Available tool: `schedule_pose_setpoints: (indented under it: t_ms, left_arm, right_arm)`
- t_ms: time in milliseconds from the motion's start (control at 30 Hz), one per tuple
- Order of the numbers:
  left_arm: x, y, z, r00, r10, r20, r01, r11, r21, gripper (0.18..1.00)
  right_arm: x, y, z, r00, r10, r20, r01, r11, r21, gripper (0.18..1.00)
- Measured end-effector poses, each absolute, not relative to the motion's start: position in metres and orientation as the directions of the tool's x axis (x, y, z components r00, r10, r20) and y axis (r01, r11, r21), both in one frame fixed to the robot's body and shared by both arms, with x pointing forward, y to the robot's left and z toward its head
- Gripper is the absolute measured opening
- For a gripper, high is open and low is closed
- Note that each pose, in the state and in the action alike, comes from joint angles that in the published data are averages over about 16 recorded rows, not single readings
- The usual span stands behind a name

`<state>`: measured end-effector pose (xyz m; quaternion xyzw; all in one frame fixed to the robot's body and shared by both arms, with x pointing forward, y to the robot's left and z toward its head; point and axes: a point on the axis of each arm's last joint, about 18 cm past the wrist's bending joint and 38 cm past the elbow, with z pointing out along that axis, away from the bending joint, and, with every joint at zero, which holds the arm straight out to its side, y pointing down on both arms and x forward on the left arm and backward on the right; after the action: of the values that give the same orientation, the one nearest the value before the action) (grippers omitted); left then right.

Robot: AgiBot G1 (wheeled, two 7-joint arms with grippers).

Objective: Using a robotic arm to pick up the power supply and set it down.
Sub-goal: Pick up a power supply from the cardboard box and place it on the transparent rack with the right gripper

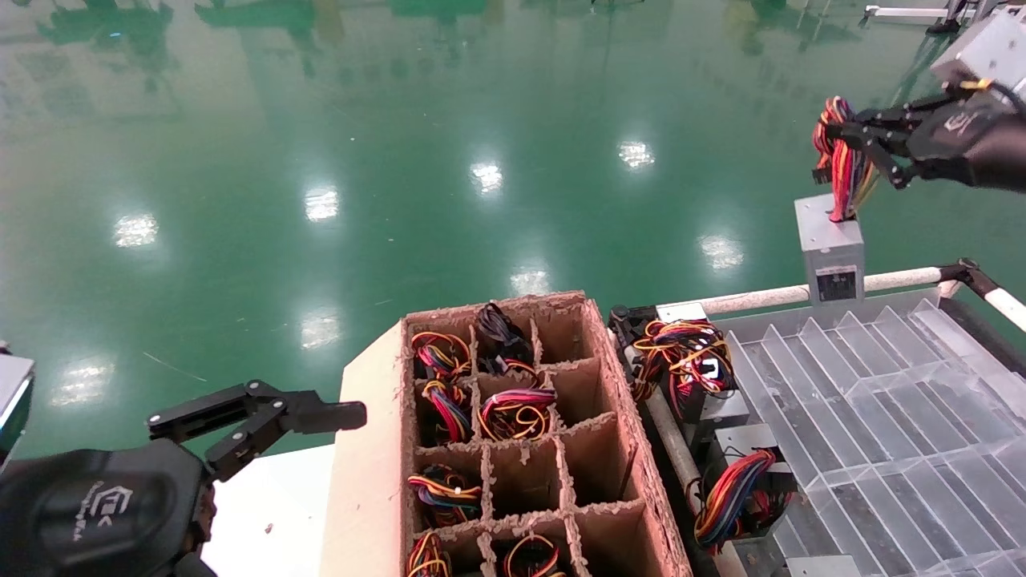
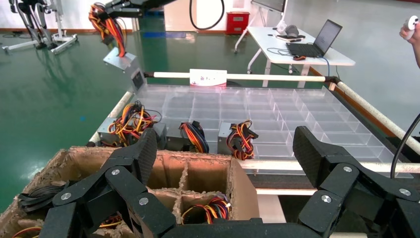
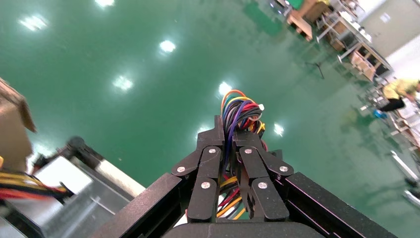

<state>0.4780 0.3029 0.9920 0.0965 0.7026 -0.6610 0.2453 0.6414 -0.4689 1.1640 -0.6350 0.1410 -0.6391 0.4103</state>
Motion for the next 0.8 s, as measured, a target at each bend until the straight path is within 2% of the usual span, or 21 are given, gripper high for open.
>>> schedule_pose_setpoints:
  t_ms: [267, 800]
  left_arm:
    - [0.478, 0.303, 0.992, -0.861, -0.189, -0.472, 0.460, 0.108, -0.881, 1.001]
    - [0.478, 0.303, 0.992, -0.861, -0.189, -0.472, 0.460, 0.108, -0.881, 1.001]
  right_arm:
    - [0.658, -0.465, 1.140, 0.154, -0.682, 0.715, 0.306, -0.655, -0.691, 0.197]
    - [0.681, -0.423, 1.111, 0.275, -0.625, 0.731, 0.292, -0.670, -0.683, 0.197]
